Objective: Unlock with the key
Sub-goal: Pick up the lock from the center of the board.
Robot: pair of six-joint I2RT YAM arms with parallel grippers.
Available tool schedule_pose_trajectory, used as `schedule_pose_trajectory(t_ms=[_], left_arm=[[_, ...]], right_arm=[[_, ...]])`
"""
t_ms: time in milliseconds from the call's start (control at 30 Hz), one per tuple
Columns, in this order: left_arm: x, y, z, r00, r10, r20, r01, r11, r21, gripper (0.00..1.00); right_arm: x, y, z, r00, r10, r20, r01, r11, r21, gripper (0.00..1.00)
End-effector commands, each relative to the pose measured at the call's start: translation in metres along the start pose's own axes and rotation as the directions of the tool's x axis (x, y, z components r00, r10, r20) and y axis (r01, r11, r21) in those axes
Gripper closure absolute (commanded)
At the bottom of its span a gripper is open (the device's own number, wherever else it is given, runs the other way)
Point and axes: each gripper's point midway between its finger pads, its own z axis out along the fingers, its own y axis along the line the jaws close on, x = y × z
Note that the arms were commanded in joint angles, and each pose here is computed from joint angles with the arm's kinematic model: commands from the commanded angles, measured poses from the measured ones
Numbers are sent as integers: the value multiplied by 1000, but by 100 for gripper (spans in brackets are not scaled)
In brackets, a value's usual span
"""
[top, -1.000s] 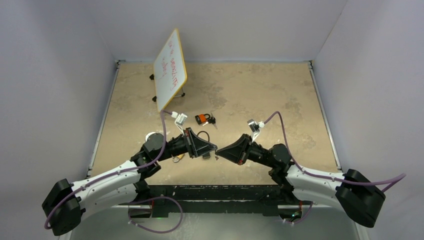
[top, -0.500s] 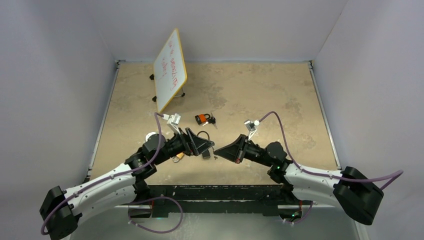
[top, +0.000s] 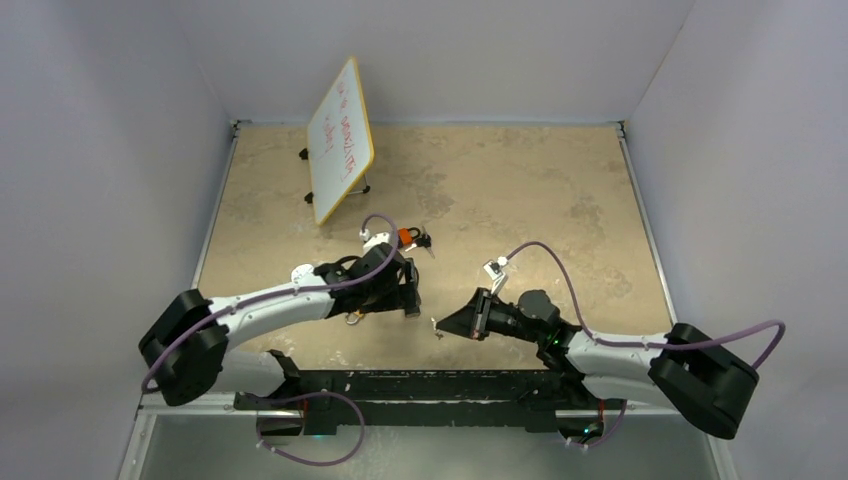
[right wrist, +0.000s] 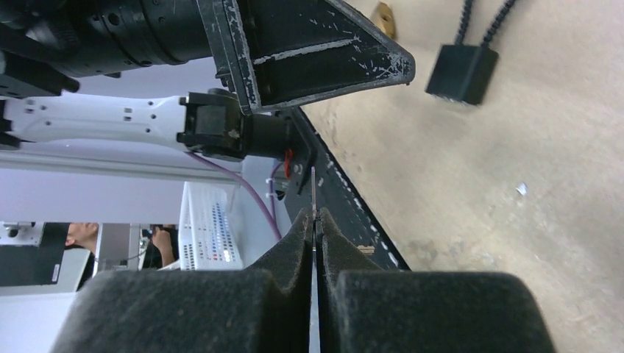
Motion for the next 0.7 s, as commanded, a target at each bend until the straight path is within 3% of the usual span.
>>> schedule_pose_trajectory(t_ms=[0, 133, 267, 667], left_arm=[[-1, -4, 5, 999, 30, -19, -31, 998, -51, 16], [-10, -13, 16, 1000, 15, -8, -15, 998, -69, 16], [2, -7, 31, 997, 6, -81, -20, 986, -167, 18], [23, -2, 47, 985, 1, -170, -56, 946, -319, 44]], right_arm=[[1, -5, 1, 1000, 23, 17, -23, 1000, 11, 100], [4, -13, 1, 1000, 27, 9, -28, 999, 32, 100], [5, -17, 2, 1000, 27, 4, -27, 999, 45, 100], [7, -30, 7, 1000, 22, -14, -21, 995, 97, 100]])
